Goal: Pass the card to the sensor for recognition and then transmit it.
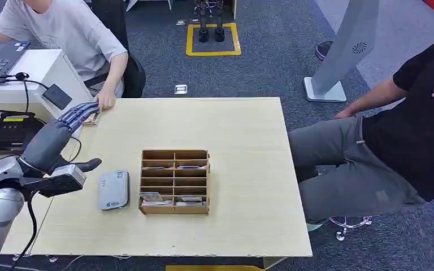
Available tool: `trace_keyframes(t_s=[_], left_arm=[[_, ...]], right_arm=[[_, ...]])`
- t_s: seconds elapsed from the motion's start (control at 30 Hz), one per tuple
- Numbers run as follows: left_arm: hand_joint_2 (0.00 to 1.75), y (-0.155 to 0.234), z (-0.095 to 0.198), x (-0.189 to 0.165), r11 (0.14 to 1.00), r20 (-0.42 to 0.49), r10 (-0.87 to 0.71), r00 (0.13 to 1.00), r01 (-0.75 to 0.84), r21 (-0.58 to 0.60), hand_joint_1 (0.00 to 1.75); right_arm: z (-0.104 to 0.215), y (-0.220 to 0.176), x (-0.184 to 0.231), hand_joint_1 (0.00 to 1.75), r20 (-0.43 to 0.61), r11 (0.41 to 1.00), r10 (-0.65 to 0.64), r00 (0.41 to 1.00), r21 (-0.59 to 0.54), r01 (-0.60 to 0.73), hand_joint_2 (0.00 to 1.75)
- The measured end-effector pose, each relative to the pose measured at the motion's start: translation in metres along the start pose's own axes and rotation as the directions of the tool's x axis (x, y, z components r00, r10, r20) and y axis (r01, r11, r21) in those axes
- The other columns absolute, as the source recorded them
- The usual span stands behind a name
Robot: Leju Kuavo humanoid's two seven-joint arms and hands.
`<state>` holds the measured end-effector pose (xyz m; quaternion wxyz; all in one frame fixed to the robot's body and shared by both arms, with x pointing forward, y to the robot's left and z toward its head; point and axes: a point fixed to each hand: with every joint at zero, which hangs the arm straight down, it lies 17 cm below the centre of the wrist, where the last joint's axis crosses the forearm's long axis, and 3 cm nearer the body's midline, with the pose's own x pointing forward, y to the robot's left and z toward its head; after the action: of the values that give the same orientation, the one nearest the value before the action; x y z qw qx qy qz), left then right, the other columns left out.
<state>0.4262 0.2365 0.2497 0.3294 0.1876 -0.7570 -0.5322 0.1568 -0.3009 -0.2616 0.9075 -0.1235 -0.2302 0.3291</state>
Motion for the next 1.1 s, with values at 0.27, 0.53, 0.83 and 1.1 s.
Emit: trace_keyframes(t_s=[0.27,0.53,0.83,1.1], left_arm=[[1.75,-0.041,-0.031,0.048,0.983,0.067,-0.184,0.981,0.184,-0.006,0.00],[1.75,-0.087,-0.060,0.094,0.981,0.087,-0.192,0.977,0.192,0.010,0.00],[1.75,-0.116,-0.088,0.111,0.987,0.010,-0.160,0.987,0.160,0.011,0.00],[1.75,-0.135,-0.092,0.095,0.991,-0.055,-0.131,0.990,0.130,-0.026,0.00]], right_arm=[[-0.001,-0.004,0.000,0.00,-0.003,1.000,-0.013,1.000,-0.009,0.013,0.00],[0.000,-0.003,-0.003,0.00,-0.011,1.000,-0.013,1.000,-0.009,0.013,0.00],[0.000,-0.001,-0.002,0.00,-0.012,1.000,-0.011,1.000,-0.005,0.011,0.00],[0.000,0.001,-0.002,0.00,-0.011,1.000,-0.002,1.000,-0.001,0.002,0.00]])
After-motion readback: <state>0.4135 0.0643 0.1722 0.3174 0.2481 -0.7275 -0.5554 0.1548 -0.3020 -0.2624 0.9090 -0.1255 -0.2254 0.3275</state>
